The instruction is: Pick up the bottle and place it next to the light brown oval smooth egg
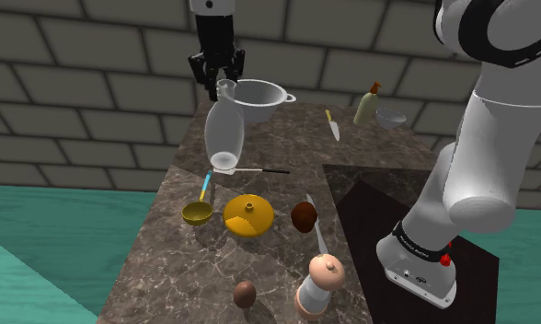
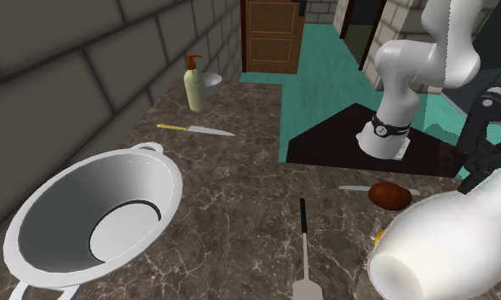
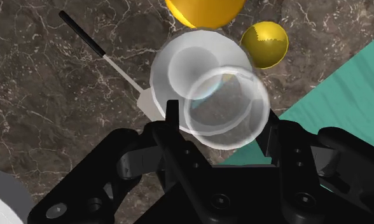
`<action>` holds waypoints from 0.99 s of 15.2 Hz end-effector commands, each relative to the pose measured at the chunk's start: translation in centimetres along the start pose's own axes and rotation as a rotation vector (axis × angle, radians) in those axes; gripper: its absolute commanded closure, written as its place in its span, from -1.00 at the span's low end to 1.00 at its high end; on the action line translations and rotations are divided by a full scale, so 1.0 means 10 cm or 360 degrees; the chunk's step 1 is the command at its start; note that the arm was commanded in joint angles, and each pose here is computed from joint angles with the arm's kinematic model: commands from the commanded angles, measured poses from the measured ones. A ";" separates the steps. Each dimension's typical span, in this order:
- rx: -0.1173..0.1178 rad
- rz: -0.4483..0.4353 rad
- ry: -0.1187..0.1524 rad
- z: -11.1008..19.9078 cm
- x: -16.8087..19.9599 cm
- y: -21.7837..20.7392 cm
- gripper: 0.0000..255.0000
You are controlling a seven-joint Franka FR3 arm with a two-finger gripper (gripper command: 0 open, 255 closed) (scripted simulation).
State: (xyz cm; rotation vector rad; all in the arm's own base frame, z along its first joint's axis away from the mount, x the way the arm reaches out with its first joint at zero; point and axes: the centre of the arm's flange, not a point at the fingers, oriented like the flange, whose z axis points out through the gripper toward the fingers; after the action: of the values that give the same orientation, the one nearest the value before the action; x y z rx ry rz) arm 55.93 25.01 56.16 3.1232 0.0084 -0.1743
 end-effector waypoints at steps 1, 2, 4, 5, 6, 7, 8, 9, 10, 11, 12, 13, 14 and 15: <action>0.0000 0.0002 0.0001 0.00 -0.16 -0.23 1.00; 0.0000 0.0002 0.0001 0.00 -0.23 -0.34 1.00; 0.0000 0.0002 0.0001 0.01 -0.36 -0.57 1.00; 0.0000 0.0002 0.0001 0.02 -0.42 -0.68 1.00; 0.0000 0.0002 0.0001 0.02 -0.49 -0.80 1.00; 0.0000 0.0002 0.0001 0.03 -0.55 -0.91 1.00; 0.0000 0.0002 0.0001 0.03 -0.62 -1.03 1.00; 0.0000 0.0002 0.0001 0.04 -0.68 -1.14 1.00; 0.0000 0.0002 0.0001 0.05 -0.75 -1.26 1.00; 0.0000 0.0002 0.0001 0.05 -0.82 -1.37 1.00; 0.0000 0.0002 0.0001 0.06 -0.88 -1.48 1.00; 0.0000 0.0002 0.0001 0.06 -0.95 -1.60 1.00; 0.0000 0.0002 0.0001 0.07 -1.01 -1.71 1.00; 0.0000 0.0002 0.0001 0.07 -1.08 -1.83 1.00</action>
State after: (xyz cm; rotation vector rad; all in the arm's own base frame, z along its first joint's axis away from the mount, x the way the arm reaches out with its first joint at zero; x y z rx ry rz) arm 45.58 42.23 56.56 3.1228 0.0091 -0.1741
